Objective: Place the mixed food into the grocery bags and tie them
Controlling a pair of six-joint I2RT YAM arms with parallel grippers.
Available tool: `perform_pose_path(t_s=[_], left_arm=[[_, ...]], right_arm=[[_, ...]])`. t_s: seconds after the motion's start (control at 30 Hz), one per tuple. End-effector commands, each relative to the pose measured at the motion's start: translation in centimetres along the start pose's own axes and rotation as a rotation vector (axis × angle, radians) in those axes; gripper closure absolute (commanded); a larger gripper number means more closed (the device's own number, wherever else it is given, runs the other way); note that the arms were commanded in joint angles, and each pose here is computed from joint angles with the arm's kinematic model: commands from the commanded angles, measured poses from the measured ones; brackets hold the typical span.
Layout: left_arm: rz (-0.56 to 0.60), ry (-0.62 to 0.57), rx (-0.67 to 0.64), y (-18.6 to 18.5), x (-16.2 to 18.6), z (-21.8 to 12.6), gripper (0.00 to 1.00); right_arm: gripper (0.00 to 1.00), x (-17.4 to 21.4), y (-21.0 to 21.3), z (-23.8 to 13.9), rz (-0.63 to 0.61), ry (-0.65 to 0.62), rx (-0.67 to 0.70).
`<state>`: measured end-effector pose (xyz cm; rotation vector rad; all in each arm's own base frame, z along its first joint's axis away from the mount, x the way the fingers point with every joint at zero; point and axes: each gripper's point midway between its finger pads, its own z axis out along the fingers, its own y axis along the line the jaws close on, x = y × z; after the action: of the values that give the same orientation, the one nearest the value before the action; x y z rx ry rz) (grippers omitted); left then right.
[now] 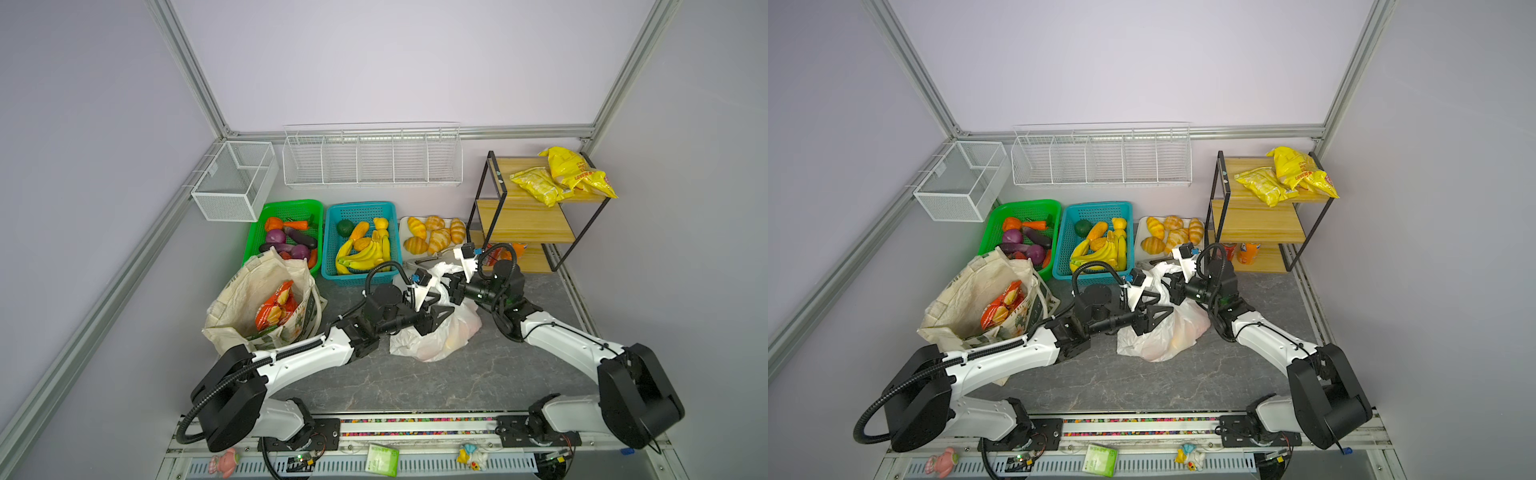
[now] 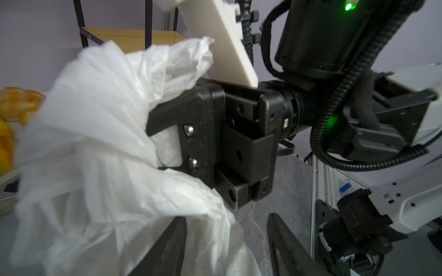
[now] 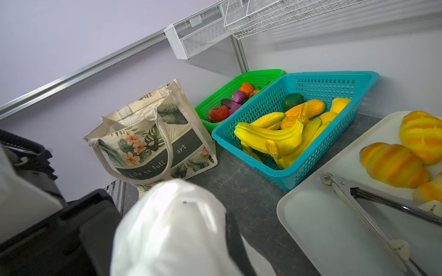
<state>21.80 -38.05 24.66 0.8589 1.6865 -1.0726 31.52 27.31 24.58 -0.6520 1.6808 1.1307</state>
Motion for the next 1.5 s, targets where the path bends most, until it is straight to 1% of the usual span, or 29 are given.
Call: perform_pose_path(t_s=[0.0,0.07,0.17,0.3,0.37,0.43,0.57,0.7,0.87,0.97,1.17,1.33,1.47], left_arm=[[0.087,-0.010,-0.016,0.2,-0.7,-1.6,0.37],[0.091,-0.022,-0.034,0.4,-1.3,-2.6,0.34],[0.095,-0.055,-0.103,1.3,-2.2,-4.5,0.31],[0.096,-0.116,-0.173,2.7,-3.9,-7.2,0.32],[0.091,-0.129,-0.232,4.0,-4.3,-8.1,0.38],[0.106,-0.112,-0.296,5.4,-4.2,-8.4,0.49],[0.199,-0.038,-0.344,6.8,-3.2,-7.8,0.62],[0.290,0.053,-0.324,7.3,-2.2,-6.6,0.70],[0.330,0.072,-0.214,6.2,-1.9,-4.6,0.73],[0.334,0.080,-0.173,6.0,-1.6,-3.6,0.74],[0.319,0.077,-0.131,5.8,-1.7,-2.2,0.76],[0.298,0.045,-0.126,5.9,-2.5,-1.6,0.75],[0.299,0.039,-0.149,6.3,-3.0,-1.4,0.71]], right_arm=[[0.94,-0.3,0.6,0.1,-0.024,-0.019,-0.047],[0.94,-0.1,0.5,0.1,-0.026,-0.014,-0.045],[0.94,0.1,0.5,0.0,-0.036,-0.006,-0.045],[0.94,0.2,0.6,0.0,-0.050,0.003,-0.052],[0.94,0.1,0.9,0.0,-0.059,0.004,-0.066],[0.94,-0.1,1.1,-0.1,-0.062,0.004,-0.072],[0.94,-0.4,1.3,-0.2,-0.065,0.003,-0.078],[0.94,-0.5,1.3,-0.1,-0.060,0.010,-0.078],[0.94,-0.4,1.2,-0.1,-0.058,0.011,-0.074],[0.94,-0.4,1.2,-0.1,-0.057,0.011,-0.072],[0.93,-0.5,1.2,-0.3,-0.070,0.010,-0.064],[0.93,-0.3,1.2,-0.4,-0.070,0.013,-0.062],[0.93,-0.2,1.2,-0.4,-0.069,0.014,-0.059]])
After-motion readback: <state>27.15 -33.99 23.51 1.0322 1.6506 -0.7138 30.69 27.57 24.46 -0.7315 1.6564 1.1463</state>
